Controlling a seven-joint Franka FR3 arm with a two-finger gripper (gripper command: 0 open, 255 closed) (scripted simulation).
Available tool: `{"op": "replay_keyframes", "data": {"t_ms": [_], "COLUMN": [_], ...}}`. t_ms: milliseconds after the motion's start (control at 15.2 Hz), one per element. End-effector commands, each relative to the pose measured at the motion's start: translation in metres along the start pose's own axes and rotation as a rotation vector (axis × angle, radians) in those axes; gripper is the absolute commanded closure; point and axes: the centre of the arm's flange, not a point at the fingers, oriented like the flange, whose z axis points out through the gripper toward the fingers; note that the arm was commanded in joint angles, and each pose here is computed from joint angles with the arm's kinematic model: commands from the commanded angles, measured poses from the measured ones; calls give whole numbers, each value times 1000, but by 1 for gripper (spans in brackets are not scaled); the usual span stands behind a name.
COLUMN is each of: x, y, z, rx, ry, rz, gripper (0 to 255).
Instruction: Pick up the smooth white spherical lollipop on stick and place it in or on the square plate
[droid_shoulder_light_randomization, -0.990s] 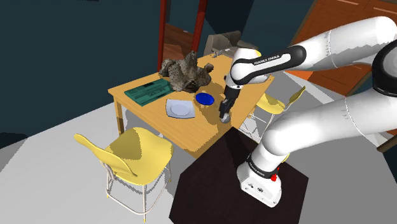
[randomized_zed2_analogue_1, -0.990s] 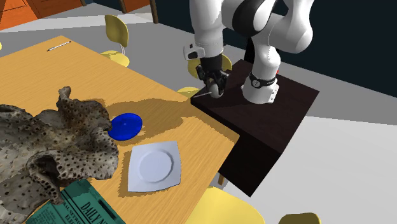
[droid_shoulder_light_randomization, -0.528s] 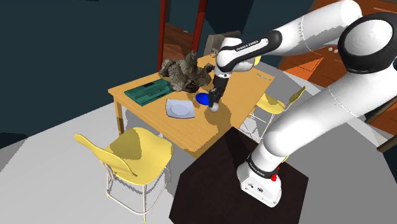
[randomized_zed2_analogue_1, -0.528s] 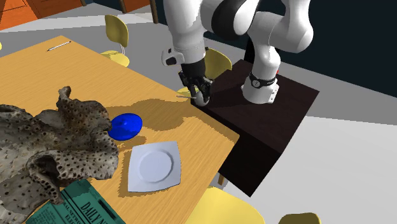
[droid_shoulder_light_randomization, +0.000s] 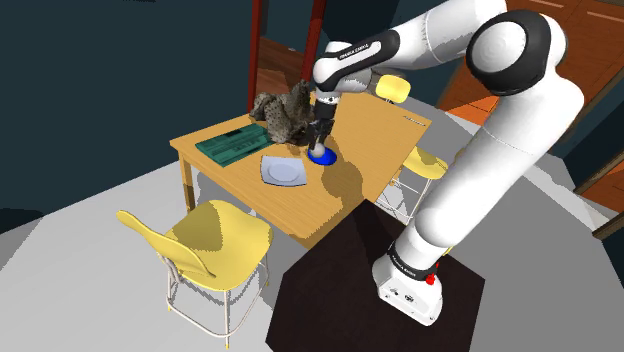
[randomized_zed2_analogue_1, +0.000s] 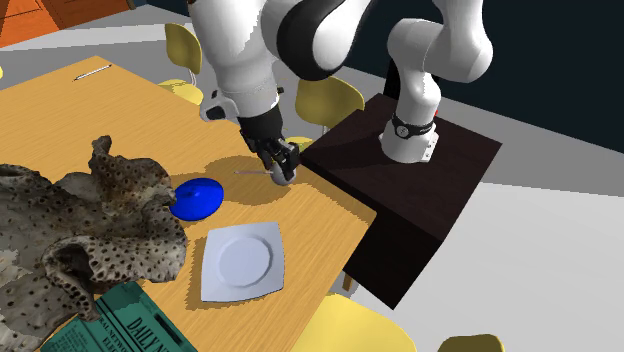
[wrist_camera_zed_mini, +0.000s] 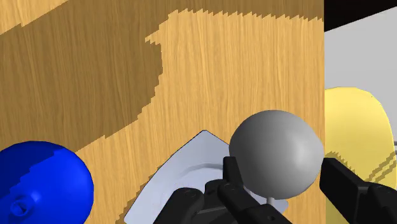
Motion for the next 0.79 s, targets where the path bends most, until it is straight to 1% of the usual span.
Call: {"op": "replay_keyframes", "data": {"t_ms": [0,660,726], "x": [26,156,156], "y": [2,16,17], "z": [-6,-39,-34], "rx": [0,0,0], "ry": [0,0,0], "rz": [0,0,0], "gripper": [255,255,255]}}
